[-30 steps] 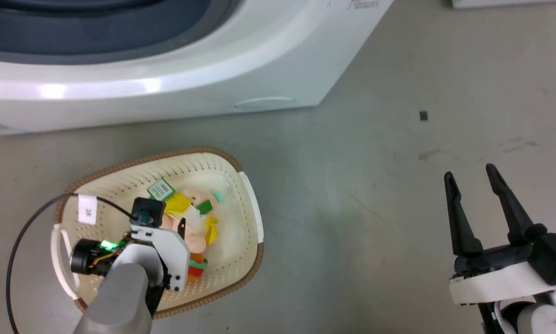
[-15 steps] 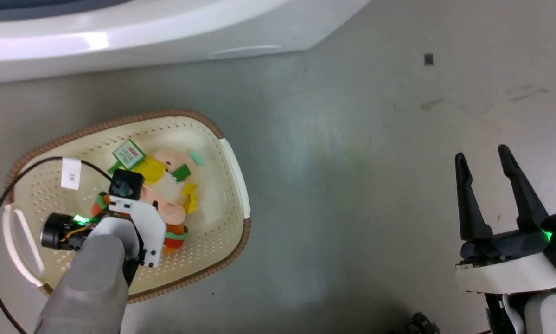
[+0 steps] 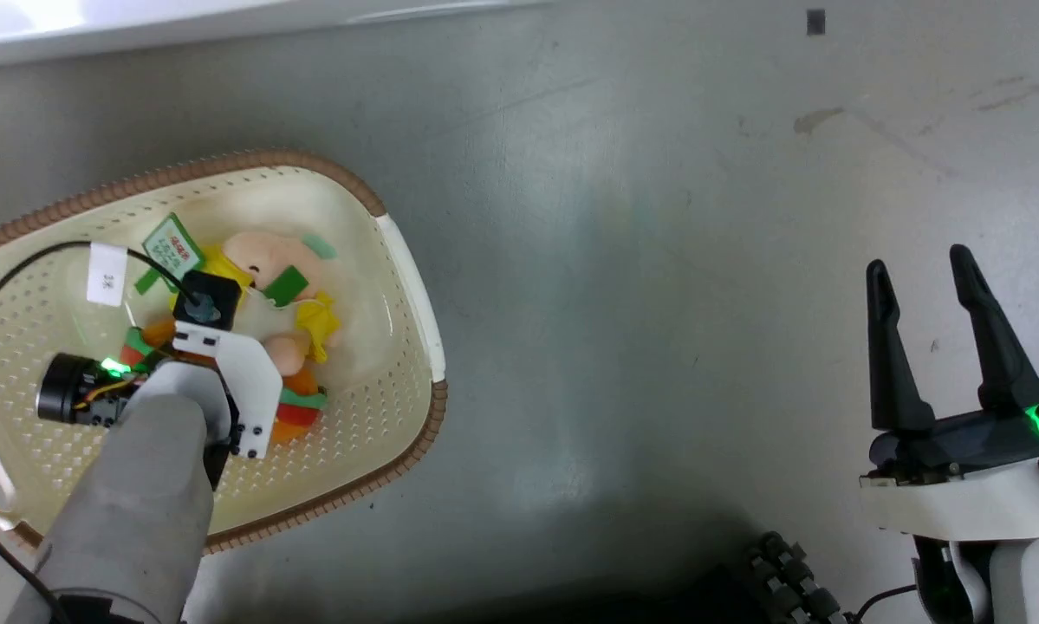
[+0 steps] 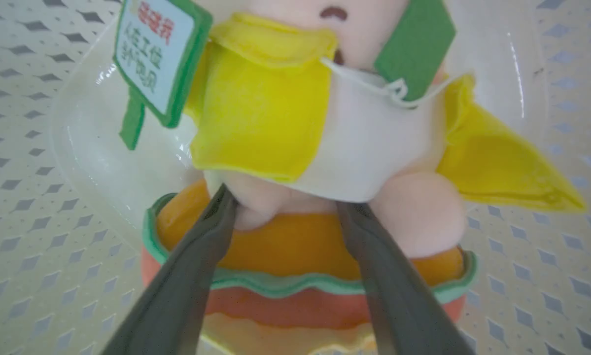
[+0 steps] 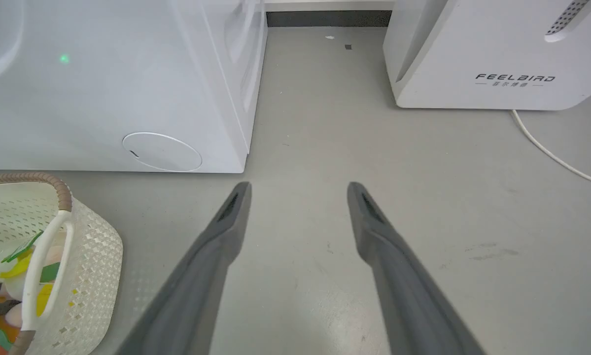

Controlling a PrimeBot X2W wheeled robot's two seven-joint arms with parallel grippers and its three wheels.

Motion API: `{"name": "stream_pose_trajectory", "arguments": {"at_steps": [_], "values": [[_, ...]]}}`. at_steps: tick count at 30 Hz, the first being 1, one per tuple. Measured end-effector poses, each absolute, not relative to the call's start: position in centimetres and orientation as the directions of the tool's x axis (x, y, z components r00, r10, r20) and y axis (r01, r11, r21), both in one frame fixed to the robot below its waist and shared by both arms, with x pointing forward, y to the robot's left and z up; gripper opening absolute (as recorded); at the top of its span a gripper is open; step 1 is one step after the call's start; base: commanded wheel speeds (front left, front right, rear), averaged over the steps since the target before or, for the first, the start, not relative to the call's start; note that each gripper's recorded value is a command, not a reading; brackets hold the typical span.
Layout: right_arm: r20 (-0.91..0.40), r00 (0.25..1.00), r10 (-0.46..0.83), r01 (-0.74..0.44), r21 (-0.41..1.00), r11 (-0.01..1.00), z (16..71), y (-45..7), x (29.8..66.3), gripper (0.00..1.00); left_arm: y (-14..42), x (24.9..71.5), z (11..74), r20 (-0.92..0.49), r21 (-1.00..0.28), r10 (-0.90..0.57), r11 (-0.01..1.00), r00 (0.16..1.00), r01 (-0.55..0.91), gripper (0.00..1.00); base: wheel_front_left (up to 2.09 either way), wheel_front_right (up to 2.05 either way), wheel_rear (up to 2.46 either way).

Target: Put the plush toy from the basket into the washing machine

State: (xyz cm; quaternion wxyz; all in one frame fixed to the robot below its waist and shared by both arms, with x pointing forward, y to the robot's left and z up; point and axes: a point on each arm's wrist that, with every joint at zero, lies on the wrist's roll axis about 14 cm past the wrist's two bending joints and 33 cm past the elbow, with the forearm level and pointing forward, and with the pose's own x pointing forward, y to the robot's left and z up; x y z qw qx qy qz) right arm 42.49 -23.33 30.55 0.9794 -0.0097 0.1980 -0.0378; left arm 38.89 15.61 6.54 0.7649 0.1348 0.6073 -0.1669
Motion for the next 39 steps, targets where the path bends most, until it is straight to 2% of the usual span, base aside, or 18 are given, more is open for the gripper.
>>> {"name": "stream_pose_trajectory", "arguments": {"at_steps": [1, 2, 3, 9, 21, 24, 31, 39], "values": [[-0.391, 0.917, -0.081, 0.072, -0.037, 0.997, 30.4, -23.4, 42.5, 1.00, 15.6, 38.8, 6.2, -0.975, 0.002, -0.092, 0.906, 0.201, 0.423, 1.00, 0.00, 0.00, 0.00], [-0.394, 0.915, -0.083, 0.074, -0.039, 0.997, 30.1, -23.5, 42.5, 1.00, 15.5, 38.8, 5.9, -0.976, -0.002, -0.094, 0.905, 0.195, 0.426, 0.25, 0.00, 0.00, 0.00], [-0.396, 0.914, -0.085, 0.075, -0.042, 0.996, 30.0, -23.6, 42.5, 1.00, 15.3, 38.7, 5.6, -0.978, -0.012, -0.101, 0.902, 0.185, 0.431, 0.00, 0.00, 0.00, 0.00], [-0.376, 0.922, -0.094, 0.084, -0.041, 0.996, 30.5, -23.9, 42.8, 1.00, 14.8, 38.6, 5.8, -0.978, -0.034, -0.119, 0.901, 0.172, 0.433, 0.00, 0.00, 0.00, 0.00], [-0.285, 0.953, -0.100, 0.096, -0.029, 0.995, 34.8, -24.1, 43.2, 1.00, 14.9, 37.0, 10.2, -0.967, -0.037, -0.133, 0.918, 0.219, 0.394, 0.00, 0.00, 0.00, 0.00], [-0.248, 0.964, -0.097, 0.094, -0.023, 0.995, 36.4, -24.0, 43.2, 1.00, 14.7, 36.8, 11.9, -0.954, -0.037, -0.145, 0.925, 0.262, 0.378, 0.00, 0.00, 0.00, 0.00], [-0.164, 0.983, -0.081, 0.079, -0.015, 0.997, 40.3, -23.3, 42.8, 1.00, 13.2, 37.7, 17.0, -0.876, -0.066, -0.212, 0.943, 0.434, 0.327, 0.00, 0.00, 0.00, 0.00], [-0.081, 0.995, -0.051, 0.052, 0.005, 0.999, 43.9, -22.2, 41.9, 1.00, 14.5, 38.2, 22.3, -0.784, -0.053, -0.201, 0.964, 0.587, 0.259, 0.00, 0.00, 0.00, 0.00]]}}
